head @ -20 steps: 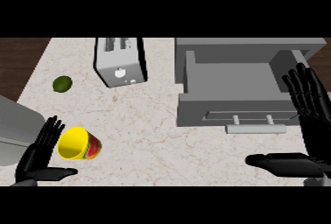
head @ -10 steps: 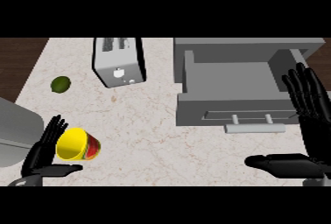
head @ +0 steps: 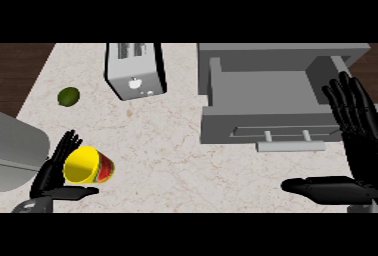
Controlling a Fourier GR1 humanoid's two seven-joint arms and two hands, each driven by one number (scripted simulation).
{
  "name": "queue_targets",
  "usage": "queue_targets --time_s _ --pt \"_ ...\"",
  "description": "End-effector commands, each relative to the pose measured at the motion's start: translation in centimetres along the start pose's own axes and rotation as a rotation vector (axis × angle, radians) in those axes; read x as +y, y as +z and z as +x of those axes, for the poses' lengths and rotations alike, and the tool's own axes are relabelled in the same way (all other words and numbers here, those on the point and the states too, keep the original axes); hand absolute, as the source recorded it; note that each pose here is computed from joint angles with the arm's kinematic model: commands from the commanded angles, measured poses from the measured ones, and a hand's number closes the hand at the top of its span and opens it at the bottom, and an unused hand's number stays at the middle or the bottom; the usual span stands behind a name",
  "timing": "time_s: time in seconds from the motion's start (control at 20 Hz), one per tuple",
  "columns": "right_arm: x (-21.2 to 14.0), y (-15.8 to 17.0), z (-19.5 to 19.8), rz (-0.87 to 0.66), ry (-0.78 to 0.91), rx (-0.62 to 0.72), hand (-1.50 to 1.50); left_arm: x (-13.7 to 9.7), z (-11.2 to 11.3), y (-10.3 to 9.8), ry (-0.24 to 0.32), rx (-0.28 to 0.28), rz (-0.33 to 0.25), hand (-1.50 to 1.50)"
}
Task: Pick up the cup, place it into the drawer and close the drawer
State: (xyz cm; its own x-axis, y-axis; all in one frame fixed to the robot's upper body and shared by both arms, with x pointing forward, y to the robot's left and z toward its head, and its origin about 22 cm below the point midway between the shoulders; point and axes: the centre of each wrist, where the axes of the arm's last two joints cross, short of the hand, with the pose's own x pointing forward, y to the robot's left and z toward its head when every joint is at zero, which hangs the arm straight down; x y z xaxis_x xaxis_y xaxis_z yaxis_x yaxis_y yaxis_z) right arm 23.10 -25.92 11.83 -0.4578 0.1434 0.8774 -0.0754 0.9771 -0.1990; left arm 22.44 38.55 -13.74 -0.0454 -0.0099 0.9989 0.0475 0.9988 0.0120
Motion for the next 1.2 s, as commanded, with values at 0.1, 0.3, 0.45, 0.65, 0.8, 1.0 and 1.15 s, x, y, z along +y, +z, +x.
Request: queue_targets --time_s 0.1,0.3,0.45,0.65,0.8,1.0,1.15 --pt "1.0 -0.4 0.0 0.000 -0.012 0.014 -1.50 -1.8 -0.4 -1.1 0.161 -0.121 -0.080 -1.50" --pt "0.3 -0.3 -0.7 -0.007 -0.005 0.011 -1.50 -1.1 -0.5 -0.2 0.208 -0.132 -0.097 -1.50" --pt "1.1 -1.3 -1.2 0.005 -0.020 0.004 -1.50 -2.7 -0.9 -1.0 0.243 -0.132 -0.138 -1.50" --pt "-0.4 -1.2 -1.5 -0.002 -0.024 0.012 -1.50 -4.2 -0.7 -2.2 0.320 -0.155 -0.183 -1.50" --pt "-0.6 -0.3 -1.3 0.023 -0.028 0.028 -1.50 -4.1 -0.4 -2.7 0.362 -0.157 -0.206 1.50" --pt "0.2 -0.4 0.2 0.014 -0.025 0.009 -1.50 -6.2 -0.8 -3.3 0.438 -0.140 -0.253 1.50" --pt "-0.8 -1.1 -1.1 -0.012 -0.004 0.035 -1.50 -5.9 -0.9 -2.6 0.490 -0.182 -0.263 1.50"
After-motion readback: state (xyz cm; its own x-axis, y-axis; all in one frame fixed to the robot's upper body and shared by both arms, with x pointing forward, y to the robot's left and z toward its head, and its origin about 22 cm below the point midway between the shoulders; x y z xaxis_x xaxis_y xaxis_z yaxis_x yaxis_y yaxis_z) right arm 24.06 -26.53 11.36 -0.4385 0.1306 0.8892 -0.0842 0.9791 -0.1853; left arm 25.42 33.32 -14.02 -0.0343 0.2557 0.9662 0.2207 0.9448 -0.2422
